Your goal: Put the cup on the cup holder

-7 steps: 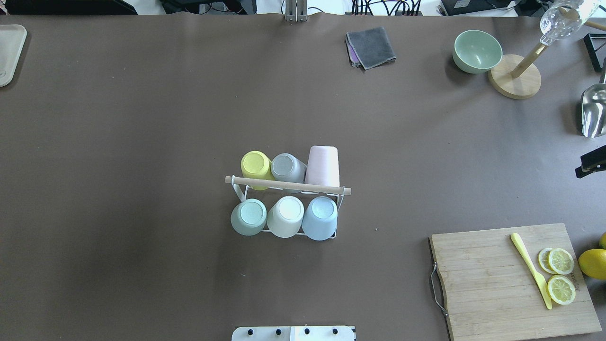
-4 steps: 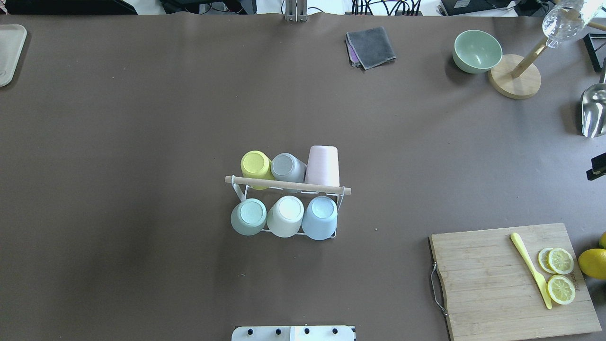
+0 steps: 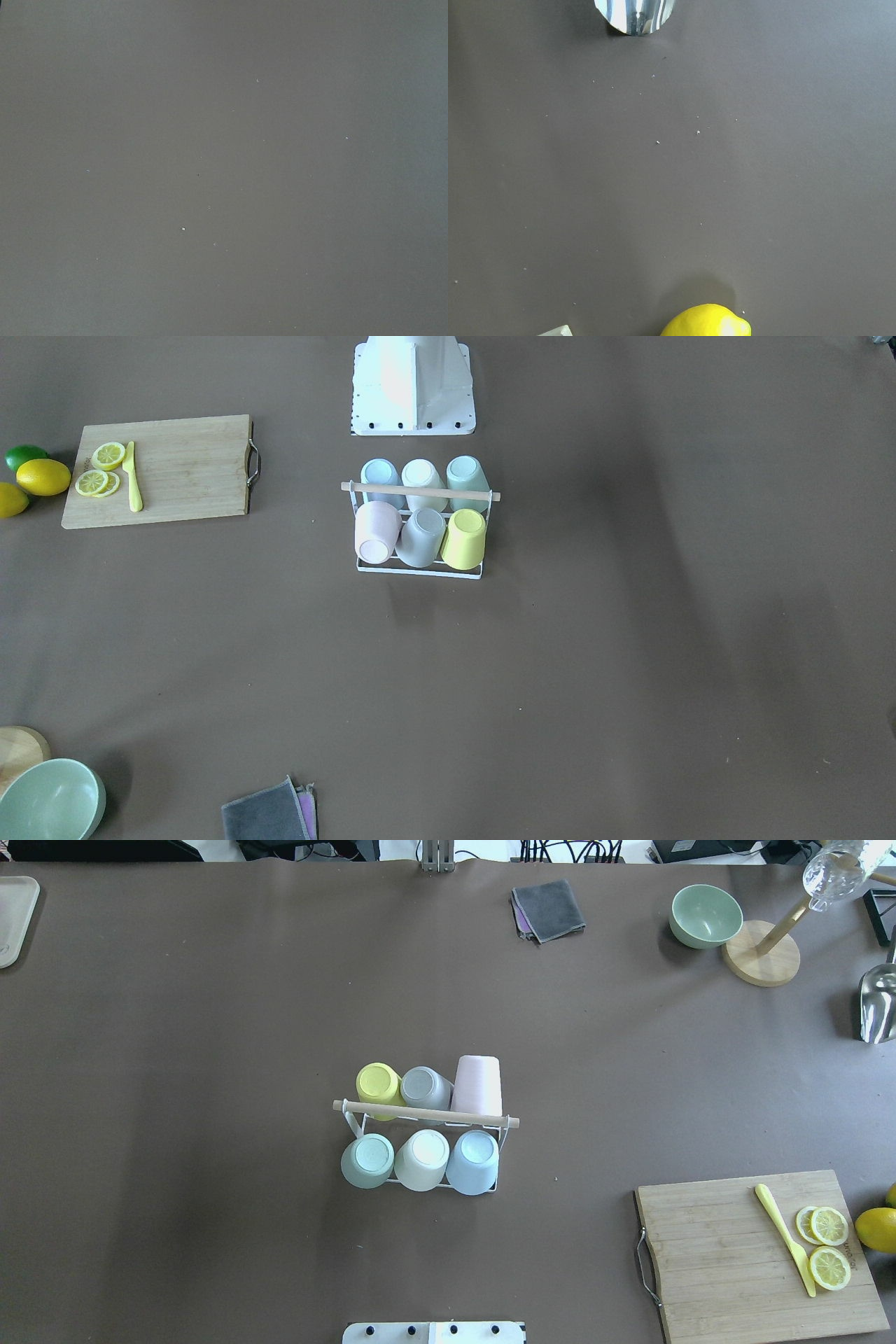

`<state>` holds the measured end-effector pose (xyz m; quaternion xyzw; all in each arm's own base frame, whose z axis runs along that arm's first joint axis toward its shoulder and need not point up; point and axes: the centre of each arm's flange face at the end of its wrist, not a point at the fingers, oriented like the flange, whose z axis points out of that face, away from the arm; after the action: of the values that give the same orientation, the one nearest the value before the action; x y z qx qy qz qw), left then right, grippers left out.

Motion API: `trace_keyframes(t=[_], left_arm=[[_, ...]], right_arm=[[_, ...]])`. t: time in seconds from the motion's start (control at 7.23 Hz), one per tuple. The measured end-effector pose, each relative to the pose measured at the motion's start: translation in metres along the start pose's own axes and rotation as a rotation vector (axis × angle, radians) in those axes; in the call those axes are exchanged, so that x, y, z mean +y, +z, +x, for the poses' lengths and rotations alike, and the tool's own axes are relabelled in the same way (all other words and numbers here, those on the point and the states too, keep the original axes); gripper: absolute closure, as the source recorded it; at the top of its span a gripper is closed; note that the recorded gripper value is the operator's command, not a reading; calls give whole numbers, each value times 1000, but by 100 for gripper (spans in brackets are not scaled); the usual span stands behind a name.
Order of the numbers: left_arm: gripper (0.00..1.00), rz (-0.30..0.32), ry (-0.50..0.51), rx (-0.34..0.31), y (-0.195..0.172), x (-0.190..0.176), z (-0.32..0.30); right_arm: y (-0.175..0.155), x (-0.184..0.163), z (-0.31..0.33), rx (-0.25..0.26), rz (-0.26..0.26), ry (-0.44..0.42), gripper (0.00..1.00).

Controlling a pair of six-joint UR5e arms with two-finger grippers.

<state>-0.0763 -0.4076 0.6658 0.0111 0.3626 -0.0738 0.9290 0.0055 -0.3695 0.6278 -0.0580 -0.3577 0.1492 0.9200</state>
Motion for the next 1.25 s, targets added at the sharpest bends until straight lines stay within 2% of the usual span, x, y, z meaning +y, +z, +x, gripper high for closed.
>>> trace_keyframes(t=[0.55, 1.25], left_arm=[[2, 12, 5, 7, 1, 0, 3], [2, 16, 9, 16, -1, -1, 6]], right_arm=[[-11, 0, 12, -55, 3, 35, 0], [-12, -1, 14, -66, 5, 40, 0]])
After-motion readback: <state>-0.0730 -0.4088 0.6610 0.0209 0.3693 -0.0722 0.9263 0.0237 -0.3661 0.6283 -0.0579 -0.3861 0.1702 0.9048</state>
